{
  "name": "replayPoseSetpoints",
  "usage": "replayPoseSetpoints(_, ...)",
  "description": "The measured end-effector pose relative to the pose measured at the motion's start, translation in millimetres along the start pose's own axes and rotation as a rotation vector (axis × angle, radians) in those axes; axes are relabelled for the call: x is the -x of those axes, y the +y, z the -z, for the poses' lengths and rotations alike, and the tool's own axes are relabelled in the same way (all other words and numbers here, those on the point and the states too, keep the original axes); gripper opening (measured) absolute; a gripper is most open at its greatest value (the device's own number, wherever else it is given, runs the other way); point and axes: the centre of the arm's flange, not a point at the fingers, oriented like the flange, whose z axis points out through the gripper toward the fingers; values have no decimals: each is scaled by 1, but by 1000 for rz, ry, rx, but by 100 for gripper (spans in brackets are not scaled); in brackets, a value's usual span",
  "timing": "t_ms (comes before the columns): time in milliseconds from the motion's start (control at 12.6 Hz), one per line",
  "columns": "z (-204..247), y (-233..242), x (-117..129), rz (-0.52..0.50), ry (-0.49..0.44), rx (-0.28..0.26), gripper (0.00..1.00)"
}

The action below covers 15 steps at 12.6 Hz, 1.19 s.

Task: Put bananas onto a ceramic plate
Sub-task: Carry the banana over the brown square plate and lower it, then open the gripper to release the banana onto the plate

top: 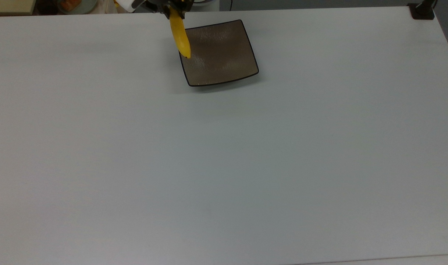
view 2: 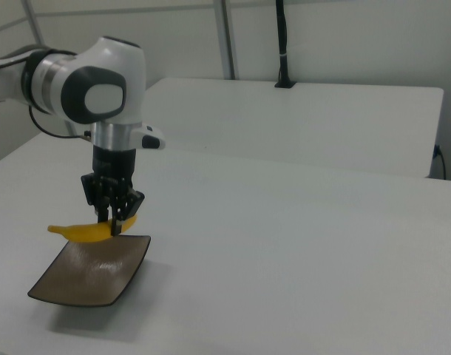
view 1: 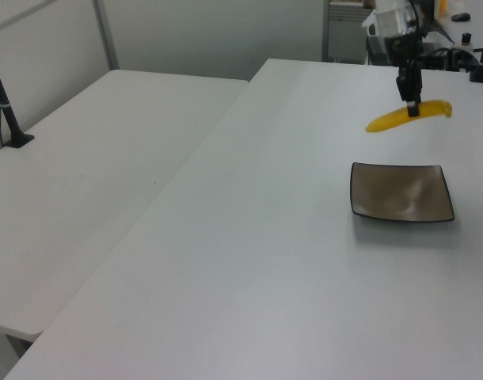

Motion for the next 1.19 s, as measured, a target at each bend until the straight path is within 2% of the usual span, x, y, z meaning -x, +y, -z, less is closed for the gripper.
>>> replayPoseSetpoints(397,-61,-27,-12,-52,25,23,34)
replayPoseSetpoints(715,-91,-51,-15,-84,46,43,34)
replayPoseSetpoints(1191,-94,-52,-14,-91,39,44,36)
